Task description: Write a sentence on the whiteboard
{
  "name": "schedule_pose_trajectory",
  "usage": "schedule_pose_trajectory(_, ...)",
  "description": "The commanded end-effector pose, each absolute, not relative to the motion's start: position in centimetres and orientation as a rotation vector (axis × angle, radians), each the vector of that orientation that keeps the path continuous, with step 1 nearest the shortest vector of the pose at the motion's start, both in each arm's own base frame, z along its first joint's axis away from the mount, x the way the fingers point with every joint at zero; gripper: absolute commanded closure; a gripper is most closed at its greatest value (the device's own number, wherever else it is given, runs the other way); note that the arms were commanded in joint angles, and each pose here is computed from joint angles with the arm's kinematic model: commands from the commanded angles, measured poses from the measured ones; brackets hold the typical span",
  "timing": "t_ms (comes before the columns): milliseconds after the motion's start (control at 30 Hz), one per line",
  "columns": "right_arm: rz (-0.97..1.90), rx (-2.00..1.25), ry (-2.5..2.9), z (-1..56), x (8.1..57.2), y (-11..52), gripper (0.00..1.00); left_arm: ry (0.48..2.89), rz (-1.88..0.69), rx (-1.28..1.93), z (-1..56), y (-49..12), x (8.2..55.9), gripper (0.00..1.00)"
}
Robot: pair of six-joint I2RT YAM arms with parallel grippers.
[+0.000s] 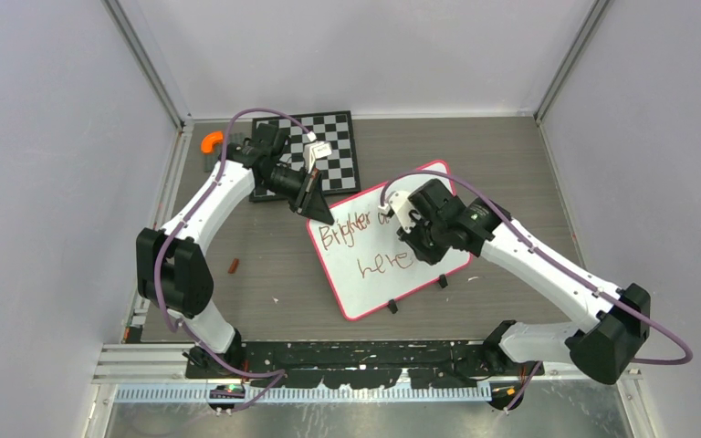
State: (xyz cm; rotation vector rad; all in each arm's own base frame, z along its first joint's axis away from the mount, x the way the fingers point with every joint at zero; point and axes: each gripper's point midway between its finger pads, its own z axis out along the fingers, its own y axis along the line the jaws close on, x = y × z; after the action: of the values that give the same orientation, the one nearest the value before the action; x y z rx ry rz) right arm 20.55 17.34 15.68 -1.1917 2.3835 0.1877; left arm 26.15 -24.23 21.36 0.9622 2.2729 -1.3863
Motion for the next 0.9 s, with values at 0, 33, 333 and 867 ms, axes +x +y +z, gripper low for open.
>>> schedule_pose_trajectory(0, 0.185, -1.192, 2.309, 17.7, 20.9, 17.2, 1.00, 2.299, -1.360, 0.961, 20.9, -24.2, 26.2, 1.00)
schedule_pose_trajectory(33, 0.145, -1.184, 2.311, 17.5, 21.3, 16.9, 1.00, 2.301, -1.358, 0.960, 20.8, -24.2, 26.2, 1.00)
schedule_pose_trajectory(333, 0.019, -1.135, 2.340, 16.2, 23.4, 16.4, 1.00, 2.300, -1.349, 0.960, 20.8, -24.1, 26.3, 1.00)
schedule_pose_trajectory(867, 0.495, -1.191, 2.252, 23.0, 18.7, 20.6, 1.00, 2.227, -1.355, 0.953, 24.6, -24.7, 26.0, 0.65)
